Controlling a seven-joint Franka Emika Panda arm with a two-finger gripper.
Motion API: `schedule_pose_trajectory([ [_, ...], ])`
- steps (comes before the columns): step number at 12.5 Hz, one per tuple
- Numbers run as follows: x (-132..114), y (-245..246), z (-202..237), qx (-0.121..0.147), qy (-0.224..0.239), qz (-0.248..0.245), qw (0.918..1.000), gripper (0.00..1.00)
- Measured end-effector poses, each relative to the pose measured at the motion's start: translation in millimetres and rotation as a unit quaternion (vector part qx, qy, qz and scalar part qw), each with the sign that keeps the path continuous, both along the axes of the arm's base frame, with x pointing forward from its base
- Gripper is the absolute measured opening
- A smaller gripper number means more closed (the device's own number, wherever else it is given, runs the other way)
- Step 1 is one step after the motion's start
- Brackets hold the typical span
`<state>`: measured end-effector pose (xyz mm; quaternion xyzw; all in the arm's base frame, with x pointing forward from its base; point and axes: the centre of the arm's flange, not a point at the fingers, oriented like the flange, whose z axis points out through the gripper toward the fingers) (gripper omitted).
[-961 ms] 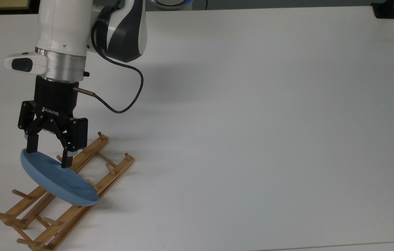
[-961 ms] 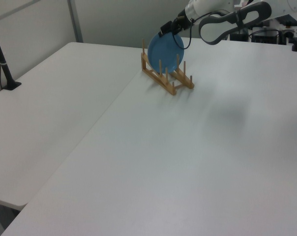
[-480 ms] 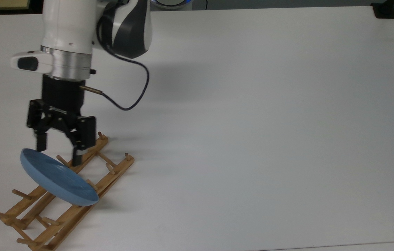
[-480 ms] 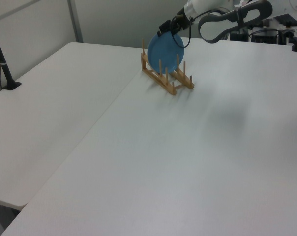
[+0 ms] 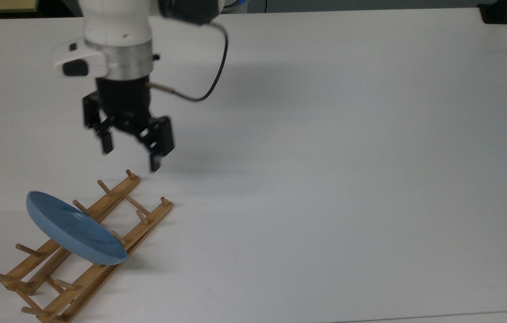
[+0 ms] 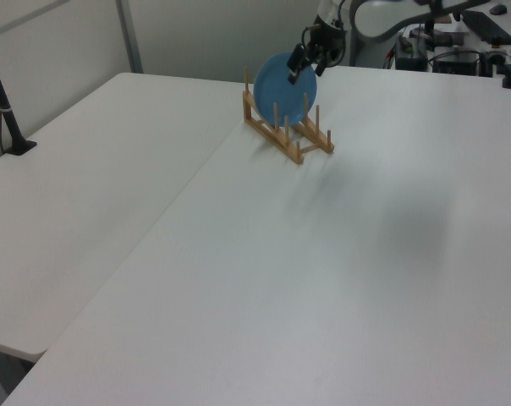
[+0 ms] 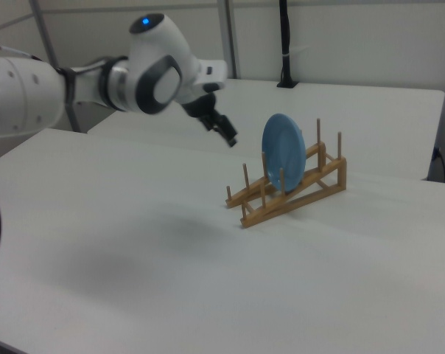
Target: Place plate in plate rack
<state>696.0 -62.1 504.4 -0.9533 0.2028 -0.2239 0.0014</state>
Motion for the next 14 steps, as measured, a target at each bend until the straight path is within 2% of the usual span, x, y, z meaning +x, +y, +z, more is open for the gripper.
schedule_pose_trajectory([
  [3, -29, 35, 11, 0.003, 0.100, 0.042, 0.9941, 1.00],
  [7, -71, 55, 32, -0.009, 0.198, 0.140, 0.9700, 1.00],
  [12, -91, 53, 44, -0.006, 0.213, 0.147, 0.9659, 1.00],
  [14, -94, 53, 41, -0.003, 0.218, 0.135, 0.9666, 1.00],
])
